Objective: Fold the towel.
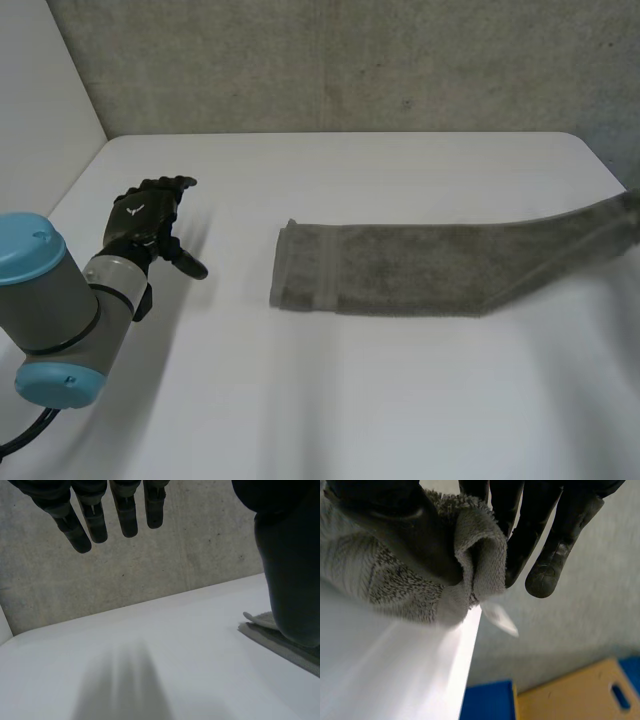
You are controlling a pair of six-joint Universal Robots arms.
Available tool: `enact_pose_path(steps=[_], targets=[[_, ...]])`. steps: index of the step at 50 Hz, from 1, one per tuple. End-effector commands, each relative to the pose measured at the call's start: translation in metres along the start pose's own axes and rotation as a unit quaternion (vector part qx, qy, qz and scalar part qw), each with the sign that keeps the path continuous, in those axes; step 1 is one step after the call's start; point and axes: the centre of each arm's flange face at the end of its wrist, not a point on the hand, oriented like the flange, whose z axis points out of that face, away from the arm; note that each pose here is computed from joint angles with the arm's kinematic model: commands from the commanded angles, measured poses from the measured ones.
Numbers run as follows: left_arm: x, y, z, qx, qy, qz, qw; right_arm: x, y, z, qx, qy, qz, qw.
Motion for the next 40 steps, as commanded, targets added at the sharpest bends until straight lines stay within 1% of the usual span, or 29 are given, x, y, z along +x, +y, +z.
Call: enact_pose_path(steps=[1,3,4,6,7,8,9,10,11,12,14,18,19,23,24,25,26,27,28,30,31,33,34,35,36,38,39,40], targets=[[0.001,0.001,-0.001,-0.001,0.002,0.0,1.0,-0.063,-0.11,-0.033,0.13,-0.077,-0.018,0.988],[0.002,0.002,-0.002,-0.002,0.002,0.0,1.0,-0.114,-0.151,-0.066,0.192,-0.135,-0.025,0.972],[0.003,0.002,-0.002,-0.002,0.004,0.0,1.0,-0.115,-0.151,-0.066,0.193,-0.135,-0.025,0.972],[0.003,0.002,-0.002,-0.002,0.004,0.0,1.0,-0.176,-0.168,-0.099,0.229,-0.205,-0.035,0.951],[0.003,0.002,-0.002,-0.002,0.004,0.0,1.0,-0.176,-0.168,-0.099,0.229,-0.206,-0.035,0.951],[0.003,0.002,-0.002,-0.003,0.004,0.0,1.0,-0.214,-0.169,-0.119,0.246,-0.253,-0.042,0.935],[0.003,0.002,-0.002,-0.003,0.004,0.0,1.0,-0.215,-0.169,-0.119,0.246,-0.253,-0.042,0.935],[0.003,0.002,-0.002,-0.003,0.004,0.0,1.0,-0.247,-0.167,-0.136,0.255,-0.293,-0.049,0.92],[0.003,0.002,-0.002,-0.003,0.004,0.0,1.0,-0.267,-0.161,-0.148,0.256,-0.318,-0.055,0.911],[0.003,0.002,-0.002,-0.003,0.004,0.001,1.0,-0.267,-0.161,-0.148,0.256,-0.319,-0.055,0.911],[0.004,0.003,-0.002,-0.005,0.005,0.002,1.0,-0.291,-0.151,-0.159,0.249,-0.344,-0.06,0.903],[0.004,0.005,-0.002,-0.007,0.005,0.002,1.0,-0.299,-0.145,-0.162,0.241,-0.354,-0.061,0.902],[0.004,0.005,-0.002,-0.008,0.005,0.002,1.0,-0.297,-0.142,-0.158,0.232,-0.349,-0.058,0.906],[0.004,0.006,-0.002,-0.009,0.005,0.003,1.0,-0.288,-0.145,-0.159,0.225,-0.338,-0.055,0.912],[0.004,0.006,-0.002,-0.009,0.005,0.003,1.0,-0.276,-0.147,-0.158,0.218,-0.323,-0.05,0.92],[0.004,0.006,-0.002,-0.009,0.006,0.003,1.0,-0.276,-0.147,-0.158,0.218,-0.323,-0.05,0.92],[0.004,0.006,-0.002,-0.009,0.006,0.003,1.0,-0.261,-0.143,-0.15,0.198,-0.301,-0.042,0.932],[0.004,0.006,-0.002,-0.009,0.006,0.003,1.0,-0.24,-0.131,-0.135,0.167,-0.278,-0.031,0.946],[0.005,0.006,-0.002,-0.008,0.007,0.003,1.0,-0.24,-0.131,-0.135,0.167,-0.277,-0.031,0.946],[0.005,0.007,-0.002,-0.009,0.007,0.003,1.0,-0.215,-0.097,-0.117,0.103,-0.255,-0.018,0.961],[0.005,0.007,-0.002,-0.01,0.008,0.003,1.0,-0.214,-0.097,-0.117,0.102,-0.255,-0.018,0.961],[0.005,0.007,-0.002,-0.01,0.008,0.004,1.0,-0.206,-0.066,-0.115,0.055,-0.257,-0.013,0.965],[0.005,0.008,-0.002,-0.01,0.008,0.004,1.0,-0.206,-0.066,-0.115,0.055,-0.257,-0.013,0.965],[0.005,0.008,-0.002,-0.01,0.008,0.004,1.0,-0.205,-0.053,-0.119,0.035,-0.264,-0.013,0.964],[0.005,0.009,-0.002,-0.012,0.008,0.004,1.0,-0.205,-0.052,-0.119,0.035,-0.264,-0.013,0.964],[0.006,0.009,-0.002,-0.013,0.008,0.004,1.0,-0.202,-0.03,-0.118,0.008,-0.266,-0.009,0.964],[0.007,0.01,-0.003,-0.014,0.01,0.004,1.0,-0.202,-0.03,-0.118,0.008,-0.266,-0.009,0.964],[0.007,0.01,-0.003,-0.014,0.01,0.004,1.0,-0.199,-0.021,-0.116,-0.001,-0.261,-0.007,0.965]])
